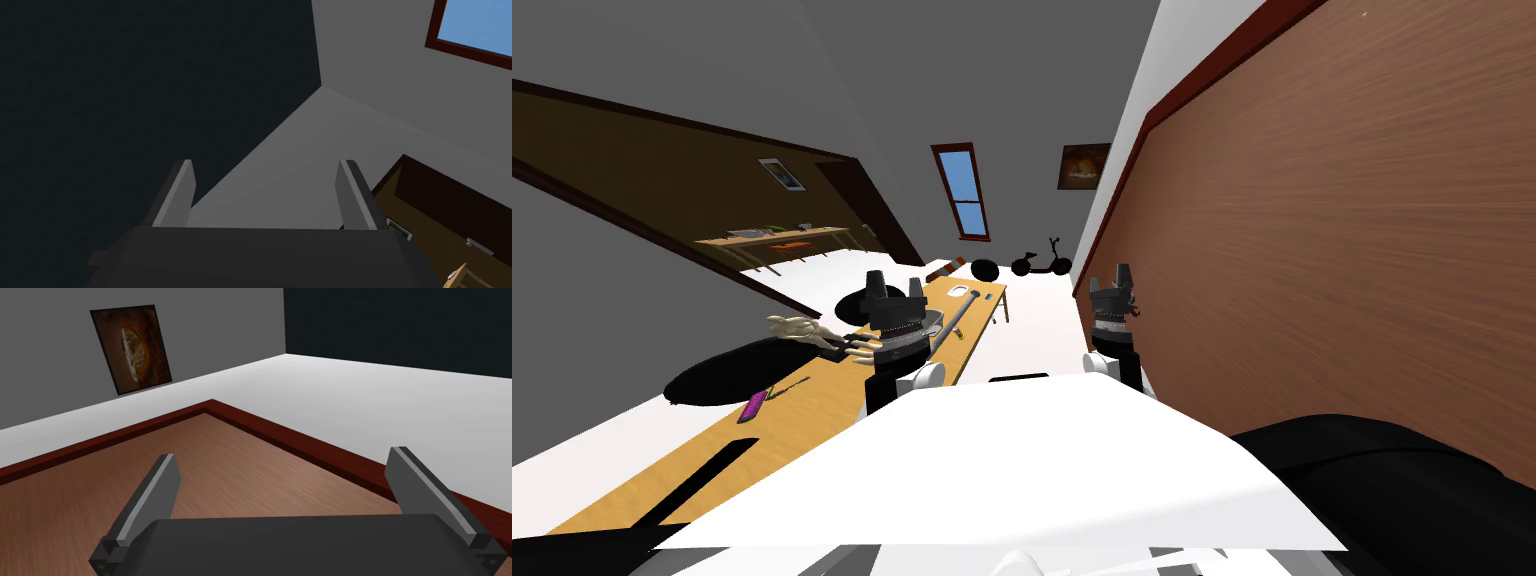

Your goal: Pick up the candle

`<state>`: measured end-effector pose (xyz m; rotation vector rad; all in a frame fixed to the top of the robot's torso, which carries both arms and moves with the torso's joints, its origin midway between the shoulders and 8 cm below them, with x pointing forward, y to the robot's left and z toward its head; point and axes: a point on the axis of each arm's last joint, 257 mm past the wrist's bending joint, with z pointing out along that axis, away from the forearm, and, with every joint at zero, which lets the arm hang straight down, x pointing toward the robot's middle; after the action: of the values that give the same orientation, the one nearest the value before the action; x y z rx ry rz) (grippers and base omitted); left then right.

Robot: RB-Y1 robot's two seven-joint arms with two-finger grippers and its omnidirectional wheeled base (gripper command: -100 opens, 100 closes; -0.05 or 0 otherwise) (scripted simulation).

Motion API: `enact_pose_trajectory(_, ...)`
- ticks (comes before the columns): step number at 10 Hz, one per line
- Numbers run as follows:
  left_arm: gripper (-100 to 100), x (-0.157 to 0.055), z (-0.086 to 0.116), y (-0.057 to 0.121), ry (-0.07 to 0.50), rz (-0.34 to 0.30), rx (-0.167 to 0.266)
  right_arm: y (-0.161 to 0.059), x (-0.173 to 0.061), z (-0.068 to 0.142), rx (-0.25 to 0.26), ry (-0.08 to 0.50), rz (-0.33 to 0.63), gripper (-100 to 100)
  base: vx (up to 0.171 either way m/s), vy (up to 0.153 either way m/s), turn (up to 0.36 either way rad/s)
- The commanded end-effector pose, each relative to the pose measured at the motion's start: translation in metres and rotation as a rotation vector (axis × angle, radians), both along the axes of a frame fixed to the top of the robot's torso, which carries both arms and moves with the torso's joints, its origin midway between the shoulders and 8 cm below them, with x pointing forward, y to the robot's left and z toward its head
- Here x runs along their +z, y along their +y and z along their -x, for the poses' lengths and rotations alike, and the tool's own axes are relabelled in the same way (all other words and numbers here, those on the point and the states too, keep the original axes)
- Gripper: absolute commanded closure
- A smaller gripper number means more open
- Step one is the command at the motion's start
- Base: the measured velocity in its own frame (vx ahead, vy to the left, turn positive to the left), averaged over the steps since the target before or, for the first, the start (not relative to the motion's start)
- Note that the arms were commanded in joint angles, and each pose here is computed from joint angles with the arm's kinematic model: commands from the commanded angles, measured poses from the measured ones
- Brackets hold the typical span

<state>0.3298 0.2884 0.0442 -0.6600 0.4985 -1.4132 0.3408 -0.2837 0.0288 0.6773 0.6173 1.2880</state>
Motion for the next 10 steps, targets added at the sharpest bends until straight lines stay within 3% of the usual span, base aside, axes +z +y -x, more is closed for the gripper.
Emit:
enact_pose_trajectory(1,-100,-0.005,-0.005,-0.004,0.021,-0.018,-0.019,0.0,0.0,0.0,0.0,0.0,0.0,0,-0.007,-0.009,-0.026)
enact_pose_trajectory(5,-100,-0.038,-0.03,-0.014,0.125,-0.034,-0.079,0.0,0.0,0.0,0.0,0.0,0.0,0,-0.038,-0.031,-0.048)
enact_pose_trajectory(9,-100,-0.093,-0.063,-0.027,0.281,0.005,-0.146,0.0,0.0,0.0,0.0,0.0,0.0,0,-0.064,-0.065,-0.076)
enact_pose_trajectory(10,-100,-0.093,-0.063,-0.027,0.281,0.005,-0.146,0.0,0.0,0.0,0.0,0.0,0.0,0,-0.046,-0.043,-0.027)
